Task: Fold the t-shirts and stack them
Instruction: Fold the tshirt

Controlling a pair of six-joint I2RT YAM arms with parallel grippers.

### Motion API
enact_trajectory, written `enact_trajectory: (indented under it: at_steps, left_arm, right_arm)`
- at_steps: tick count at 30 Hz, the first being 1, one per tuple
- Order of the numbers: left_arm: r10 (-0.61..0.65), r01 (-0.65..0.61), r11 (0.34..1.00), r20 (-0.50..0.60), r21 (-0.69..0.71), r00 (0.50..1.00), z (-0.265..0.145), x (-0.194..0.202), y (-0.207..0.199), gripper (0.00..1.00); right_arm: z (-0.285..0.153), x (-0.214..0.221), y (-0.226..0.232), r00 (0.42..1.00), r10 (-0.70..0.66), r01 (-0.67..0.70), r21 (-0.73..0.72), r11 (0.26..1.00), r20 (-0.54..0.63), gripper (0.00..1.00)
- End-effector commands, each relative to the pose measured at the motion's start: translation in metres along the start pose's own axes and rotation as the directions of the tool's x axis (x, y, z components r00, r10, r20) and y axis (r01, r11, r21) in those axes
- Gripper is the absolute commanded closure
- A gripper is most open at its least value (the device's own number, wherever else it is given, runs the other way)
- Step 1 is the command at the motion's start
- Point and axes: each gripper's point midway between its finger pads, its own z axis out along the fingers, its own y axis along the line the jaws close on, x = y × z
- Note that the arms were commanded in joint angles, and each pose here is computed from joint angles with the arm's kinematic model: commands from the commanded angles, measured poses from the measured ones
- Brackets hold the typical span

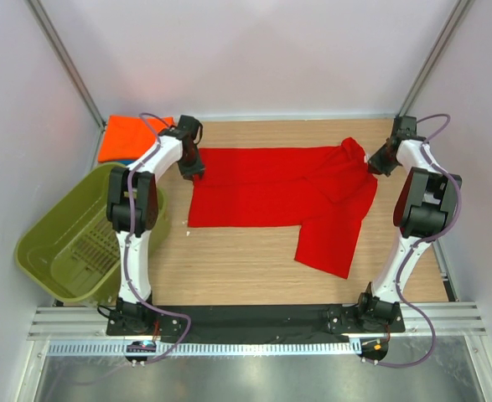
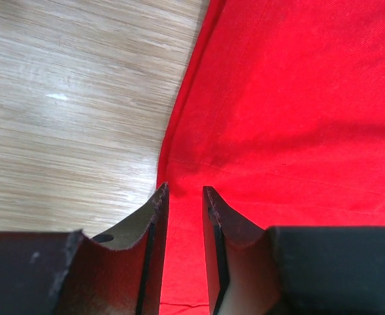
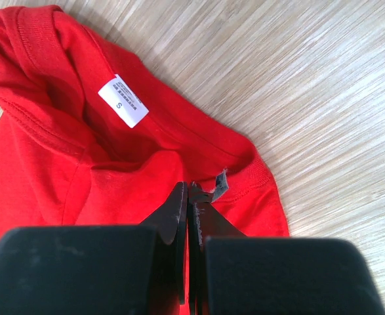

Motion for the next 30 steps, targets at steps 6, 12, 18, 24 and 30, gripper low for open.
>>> enact_trajectory:
  at_steps: [6,12,18,24,30]
  left_arm:
    - [0.0,0.0,0.999,0.0,-0.035,1.0,0.003,-0.003,0.007,0.72]
    - [0.0,0.0,0.999,-0.001,-0.047,1.0,0.005,-0.001,0.011,0.74]
    - [0.005,-0.005,0.998,-0.005,-0.061,1.0,0.008,0.001,0.013,0.76]
    - [0.009,-0.009,0.999,-0.003,-0.043,1.0,0.01,0.003,0.013,0.75]
    - [0.017,-0.017,1.0,-0.006,-0.026,1.0,0.011,0.004,0.011,0.75]
  right_arm:
    - [-0.021,-0.024,0.016,0.998,-0.008,0.012,-0.053,0.999,0.068,0.99]
    - [-0.02,-0.024,0.014,0.998,-0.012,0.015,-0.05,0.999,0.067,0.99]
    - [-0.02,-0.023,0.013,0.998,-0.009,0.013,-0.054,0.998,0.063,0.99]
    - [-0.02,-0.024,0.011,0.998,-0.003,0.006,-0.053,0.999,0.061,0.99]
    - [-0.018,-0.023,0.01,0.999,0.001,0.002,-0.053,0.999,0.052,0.99]
